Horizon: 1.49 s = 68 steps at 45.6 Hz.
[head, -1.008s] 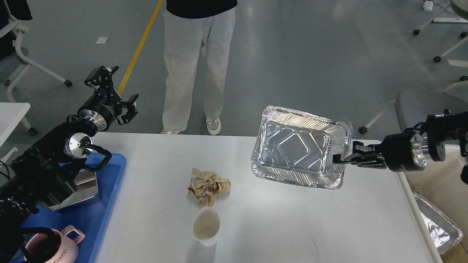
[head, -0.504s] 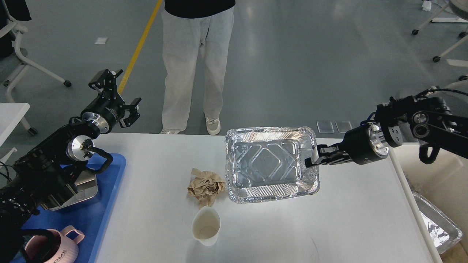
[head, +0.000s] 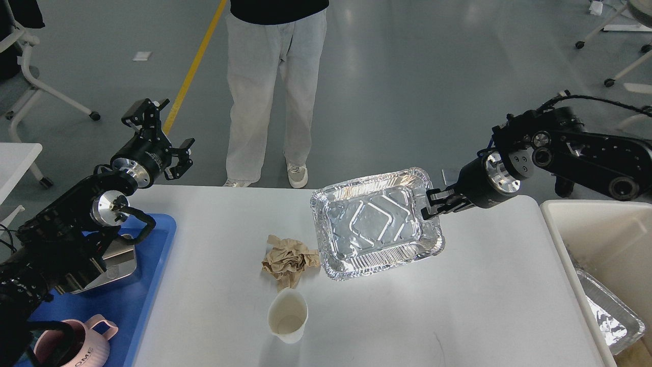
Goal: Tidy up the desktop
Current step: 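Lower the foil tray onto the table beside the crumpled paper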
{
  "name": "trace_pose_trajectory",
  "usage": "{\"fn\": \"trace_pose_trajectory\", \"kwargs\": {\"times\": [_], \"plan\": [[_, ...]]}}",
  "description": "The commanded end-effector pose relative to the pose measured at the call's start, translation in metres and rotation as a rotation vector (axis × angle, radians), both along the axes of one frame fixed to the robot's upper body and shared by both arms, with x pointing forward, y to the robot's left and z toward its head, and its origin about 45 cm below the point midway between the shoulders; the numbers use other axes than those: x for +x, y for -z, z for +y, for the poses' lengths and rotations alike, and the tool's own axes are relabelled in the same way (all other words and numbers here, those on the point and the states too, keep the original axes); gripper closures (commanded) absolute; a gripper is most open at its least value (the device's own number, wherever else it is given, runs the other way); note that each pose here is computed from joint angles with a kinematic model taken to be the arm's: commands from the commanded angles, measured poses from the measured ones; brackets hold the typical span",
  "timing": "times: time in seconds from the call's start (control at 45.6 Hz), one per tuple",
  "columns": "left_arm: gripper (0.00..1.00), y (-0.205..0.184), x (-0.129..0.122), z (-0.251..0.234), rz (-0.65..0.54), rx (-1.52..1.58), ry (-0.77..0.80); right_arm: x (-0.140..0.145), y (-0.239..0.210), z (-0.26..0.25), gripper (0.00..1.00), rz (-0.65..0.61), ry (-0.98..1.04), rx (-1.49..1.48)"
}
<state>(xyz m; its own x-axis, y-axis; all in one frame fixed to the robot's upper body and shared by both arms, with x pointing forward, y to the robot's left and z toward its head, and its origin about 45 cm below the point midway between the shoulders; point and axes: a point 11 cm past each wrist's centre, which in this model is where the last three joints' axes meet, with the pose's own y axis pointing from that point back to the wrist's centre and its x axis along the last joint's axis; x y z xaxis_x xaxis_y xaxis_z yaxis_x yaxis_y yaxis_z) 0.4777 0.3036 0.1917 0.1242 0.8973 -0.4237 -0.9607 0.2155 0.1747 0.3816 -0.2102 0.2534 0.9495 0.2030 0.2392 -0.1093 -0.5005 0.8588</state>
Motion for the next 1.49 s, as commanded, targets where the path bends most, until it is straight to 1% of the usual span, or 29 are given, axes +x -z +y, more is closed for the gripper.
{"fn": "trace_pose_trajectory", "kwargs": {"times": [0.0,0.329,0.504,0.636,0.877,1.008,1.161,1.468], "plan": [[0.02,0.001,-0.001,-0.002,0.002,-0.001,0.007,-0.003,-0.017,0.001,1.0,0.075,0.021,0.069],[0.02,0.004,-0.003,-0.002,-0.002,0.012,0.032,-0.008,-0.026,0.015,1.0,0.182,0.062,0.204],[0.02,0.005,-0.004,-0.002,-0.005,0.009,0.034,-0.009,-0.02,0.008,1.0,0.174,0.06,0.146],[0.02,0.006,-0.005,-0.001,-0.002,0.01,0.033,-0.007,-0.017,0.0,1.0,0.141,0.039,0.046],[0.02,0.004,-0.005,-0.006,-0.014,-0.005,0.061,-0.002,-0.028,-0.016,1.0,0.099,0.02,-0.107],[0.02,0.004,-0.005,-0.009,-0.016,-0.012,0.068,0.001,-0.034,-0.015,1.0,0.081,0.008,-0.141],[0.02,0.007,-0.007,-0.01,-0.013,-0.014,0.07,-0.004,-0.019,-0.01,1.0,0.11,-0.03,-0.219],[0.02,0.015,-0.013,-0.006,-0.002,-0.019,0.077,-0.014,-0.001,0.004,1.0,0.158,-0.082,-0.275]]}}
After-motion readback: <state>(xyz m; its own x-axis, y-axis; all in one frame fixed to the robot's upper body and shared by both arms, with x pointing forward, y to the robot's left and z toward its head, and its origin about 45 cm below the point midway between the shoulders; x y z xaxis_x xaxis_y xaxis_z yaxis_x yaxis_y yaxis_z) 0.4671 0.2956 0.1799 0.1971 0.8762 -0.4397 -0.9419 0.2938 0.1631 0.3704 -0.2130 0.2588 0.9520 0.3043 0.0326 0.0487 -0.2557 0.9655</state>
